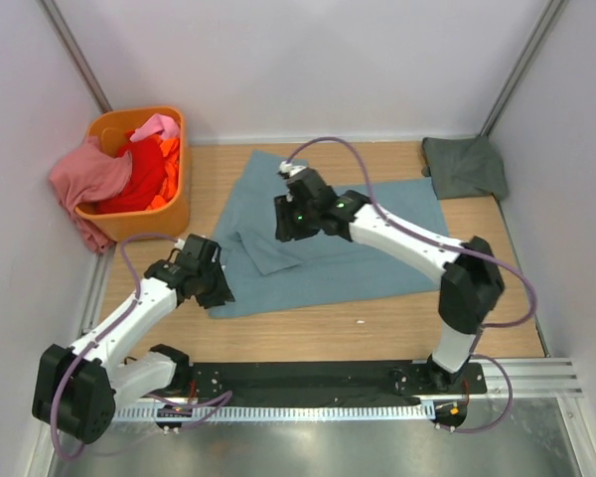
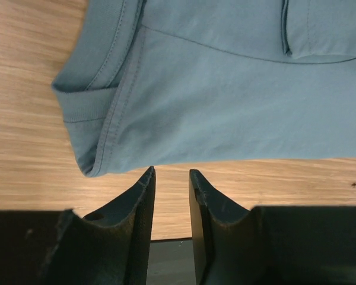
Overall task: Fold and stack the t-shirts
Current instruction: Fold the tshirt
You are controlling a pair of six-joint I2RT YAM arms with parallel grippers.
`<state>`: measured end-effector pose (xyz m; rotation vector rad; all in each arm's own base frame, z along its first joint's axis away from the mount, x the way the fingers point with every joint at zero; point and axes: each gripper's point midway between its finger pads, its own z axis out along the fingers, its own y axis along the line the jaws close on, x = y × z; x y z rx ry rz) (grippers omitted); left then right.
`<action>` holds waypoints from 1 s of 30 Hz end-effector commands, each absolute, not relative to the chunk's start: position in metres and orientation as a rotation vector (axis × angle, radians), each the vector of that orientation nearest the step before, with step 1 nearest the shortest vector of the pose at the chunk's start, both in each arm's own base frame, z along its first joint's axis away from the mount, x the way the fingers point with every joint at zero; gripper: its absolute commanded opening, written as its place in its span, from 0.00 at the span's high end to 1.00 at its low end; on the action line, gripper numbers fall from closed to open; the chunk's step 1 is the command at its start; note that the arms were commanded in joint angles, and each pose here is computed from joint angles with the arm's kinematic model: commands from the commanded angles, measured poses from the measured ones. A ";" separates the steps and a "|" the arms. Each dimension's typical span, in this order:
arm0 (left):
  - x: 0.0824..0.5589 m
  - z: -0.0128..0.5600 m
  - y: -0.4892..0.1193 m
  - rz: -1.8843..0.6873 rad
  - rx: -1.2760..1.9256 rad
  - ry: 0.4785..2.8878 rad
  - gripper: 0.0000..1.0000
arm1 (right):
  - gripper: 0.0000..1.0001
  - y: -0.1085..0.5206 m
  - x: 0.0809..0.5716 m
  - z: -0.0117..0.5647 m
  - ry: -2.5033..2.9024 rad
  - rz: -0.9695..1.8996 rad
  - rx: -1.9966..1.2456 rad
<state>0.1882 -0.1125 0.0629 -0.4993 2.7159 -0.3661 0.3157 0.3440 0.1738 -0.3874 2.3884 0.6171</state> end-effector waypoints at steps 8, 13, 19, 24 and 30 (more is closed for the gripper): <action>0.192 0.043 -0.103 -0.275 -0.638 2.642 0.71 | 0.53 0.401 0.299 0.109 2.480 0.446 -0.735; 0.180 0.030 -0.093 -0.176 -0.684 2.662 0.74 | 0.53 0.410 0.295 0.092 2.498 0.427 -0.786; 0.170 0.017 -0.086 -0.132 -0.721 2.671 0.75 | 0.53 0.422 0.285 0.078 2.503 0.398 -0.856; 0.171 0.017 -0.084 -0.121 -0.726 2.664 0.75 | 0.53 0.429 0.281 0.070 2.507 0.384 -0.879; 0.170 0.017 -0.083 -0.119 -0.731 2.659 0.76 | 0.53 0.434 0.278 0.058 2.506 0.331 -0.908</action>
